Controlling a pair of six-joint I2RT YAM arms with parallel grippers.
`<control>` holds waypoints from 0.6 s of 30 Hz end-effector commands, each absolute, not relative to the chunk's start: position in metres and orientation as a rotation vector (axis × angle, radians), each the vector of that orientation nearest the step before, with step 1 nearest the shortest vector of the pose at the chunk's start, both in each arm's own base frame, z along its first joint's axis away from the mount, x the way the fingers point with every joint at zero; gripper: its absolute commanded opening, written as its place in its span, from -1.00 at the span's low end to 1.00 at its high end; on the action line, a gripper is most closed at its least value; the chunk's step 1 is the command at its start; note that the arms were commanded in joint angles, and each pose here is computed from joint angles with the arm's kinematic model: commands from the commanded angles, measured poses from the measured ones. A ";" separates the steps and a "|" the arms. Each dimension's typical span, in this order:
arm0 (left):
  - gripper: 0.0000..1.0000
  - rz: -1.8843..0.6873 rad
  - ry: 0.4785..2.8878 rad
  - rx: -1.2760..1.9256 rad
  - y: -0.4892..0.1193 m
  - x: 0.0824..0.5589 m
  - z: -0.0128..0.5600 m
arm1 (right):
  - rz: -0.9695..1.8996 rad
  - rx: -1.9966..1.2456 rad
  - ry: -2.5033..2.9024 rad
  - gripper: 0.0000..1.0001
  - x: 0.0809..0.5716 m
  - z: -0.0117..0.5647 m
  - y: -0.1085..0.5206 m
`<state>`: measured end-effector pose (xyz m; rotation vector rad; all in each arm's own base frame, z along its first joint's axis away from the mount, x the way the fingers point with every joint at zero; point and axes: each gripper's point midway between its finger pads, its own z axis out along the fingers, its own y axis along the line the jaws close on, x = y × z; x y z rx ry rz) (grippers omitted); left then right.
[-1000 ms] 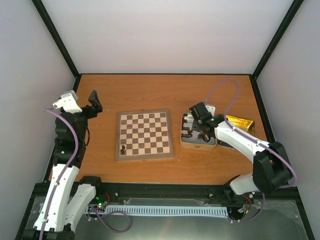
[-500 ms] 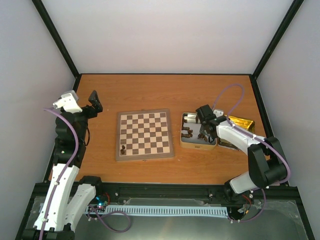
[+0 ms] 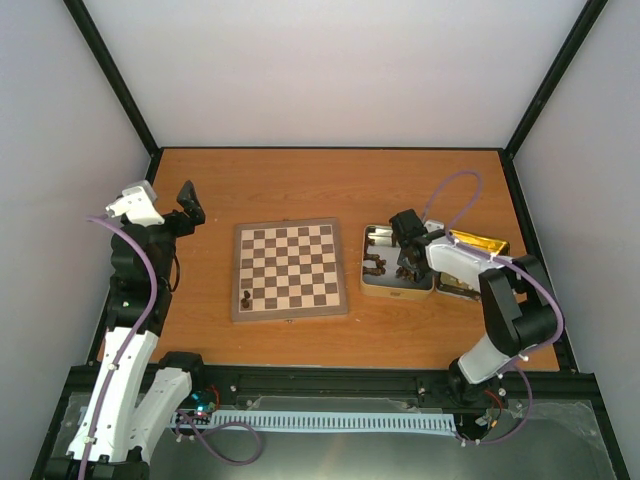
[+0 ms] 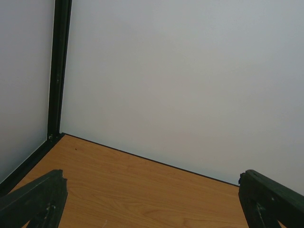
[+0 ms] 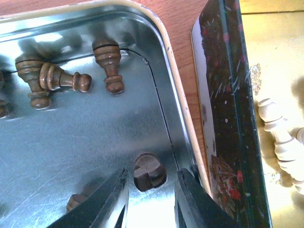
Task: Set up the chess pieces on the board
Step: Pick up the chess piece from the storage box.
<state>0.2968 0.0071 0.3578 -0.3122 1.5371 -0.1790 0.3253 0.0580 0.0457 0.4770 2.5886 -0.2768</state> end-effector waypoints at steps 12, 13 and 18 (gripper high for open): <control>0.99 -0.164 1.524 -0.325 0.012 0.296 0.362 | -0.302 0.490 2.557 -0.55 0.348 0.042 0.048; 0.99 -0.165 1.524 -0.324 0.011 0.296 0.362 | -0.307 0.486 2.557 -0.52 0.348 0.042 0.048; 1.00 -0.164 1.522 -0.325 0.012 0.296 0.362 | -0.325 0.465 2.558 -0.49 0.353 0.041 0.047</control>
